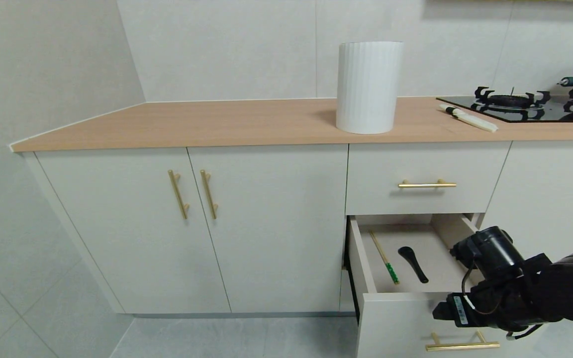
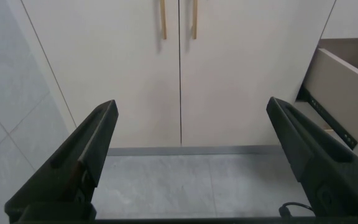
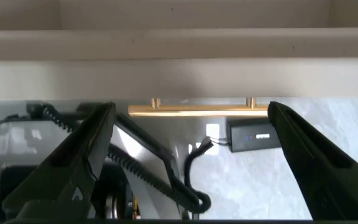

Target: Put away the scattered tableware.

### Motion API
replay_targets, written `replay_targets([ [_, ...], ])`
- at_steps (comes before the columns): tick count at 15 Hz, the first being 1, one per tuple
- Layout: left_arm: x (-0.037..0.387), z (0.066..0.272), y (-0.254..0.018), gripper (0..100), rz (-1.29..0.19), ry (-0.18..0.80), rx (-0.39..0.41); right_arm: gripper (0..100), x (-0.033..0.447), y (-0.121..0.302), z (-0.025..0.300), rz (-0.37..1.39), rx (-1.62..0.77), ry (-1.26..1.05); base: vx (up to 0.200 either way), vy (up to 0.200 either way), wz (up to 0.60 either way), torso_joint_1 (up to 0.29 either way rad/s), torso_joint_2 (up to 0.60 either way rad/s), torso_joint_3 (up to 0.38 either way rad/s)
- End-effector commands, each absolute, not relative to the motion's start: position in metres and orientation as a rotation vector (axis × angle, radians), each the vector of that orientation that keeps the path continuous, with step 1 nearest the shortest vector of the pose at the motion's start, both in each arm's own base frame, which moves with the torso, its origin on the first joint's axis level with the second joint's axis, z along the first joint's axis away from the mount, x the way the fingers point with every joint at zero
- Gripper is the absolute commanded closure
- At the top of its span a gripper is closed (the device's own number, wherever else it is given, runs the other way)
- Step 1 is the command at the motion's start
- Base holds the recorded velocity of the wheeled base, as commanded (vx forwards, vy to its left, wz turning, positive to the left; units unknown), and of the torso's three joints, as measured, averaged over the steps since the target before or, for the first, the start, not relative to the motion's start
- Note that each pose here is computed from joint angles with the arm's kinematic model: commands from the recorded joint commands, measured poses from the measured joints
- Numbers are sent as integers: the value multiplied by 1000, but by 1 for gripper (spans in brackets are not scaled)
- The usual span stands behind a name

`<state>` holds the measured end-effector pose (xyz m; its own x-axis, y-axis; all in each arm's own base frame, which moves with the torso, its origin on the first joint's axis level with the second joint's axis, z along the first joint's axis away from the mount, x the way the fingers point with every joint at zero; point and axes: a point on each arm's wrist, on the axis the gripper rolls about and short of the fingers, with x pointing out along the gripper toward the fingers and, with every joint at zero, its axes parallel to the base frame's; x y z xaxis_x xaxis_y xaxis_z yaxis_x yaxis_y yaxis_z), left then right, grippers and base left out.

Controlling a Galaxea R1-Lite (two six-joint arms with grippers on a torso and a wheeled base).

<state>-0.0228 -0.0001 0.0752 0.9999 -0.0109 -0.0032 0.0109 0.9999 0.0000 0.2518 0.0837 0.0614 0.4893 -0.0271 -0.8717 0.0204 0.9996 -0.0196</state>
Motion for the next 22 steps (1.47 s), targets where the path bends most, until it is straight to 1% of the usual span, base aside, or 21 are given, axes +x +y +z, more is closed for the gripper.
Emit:
replay_targets([
  [1,-23,75,0,0,-11,3,0,0,254,85,59,-31,-2,1057,0,0,0,0,0,0],
  [5,-23,75,0,0,-11,3,-2,0,266,87,51,-72,19,988,0,0,0,0,0,0],
  [10,-23,75,0,0,-11,3,0,0,287,92,55,-60,45,890,0,0,0,0,0,0],
  [15,-23,75,0,0,-11,3,0,0,322,97,52,-73,42,848,0,0,0,0,0,0],
  [22,-23,75,0,0,-11,3,-2,0,373,91,35,-118,75,805,0,0,0,0,0,0],
])
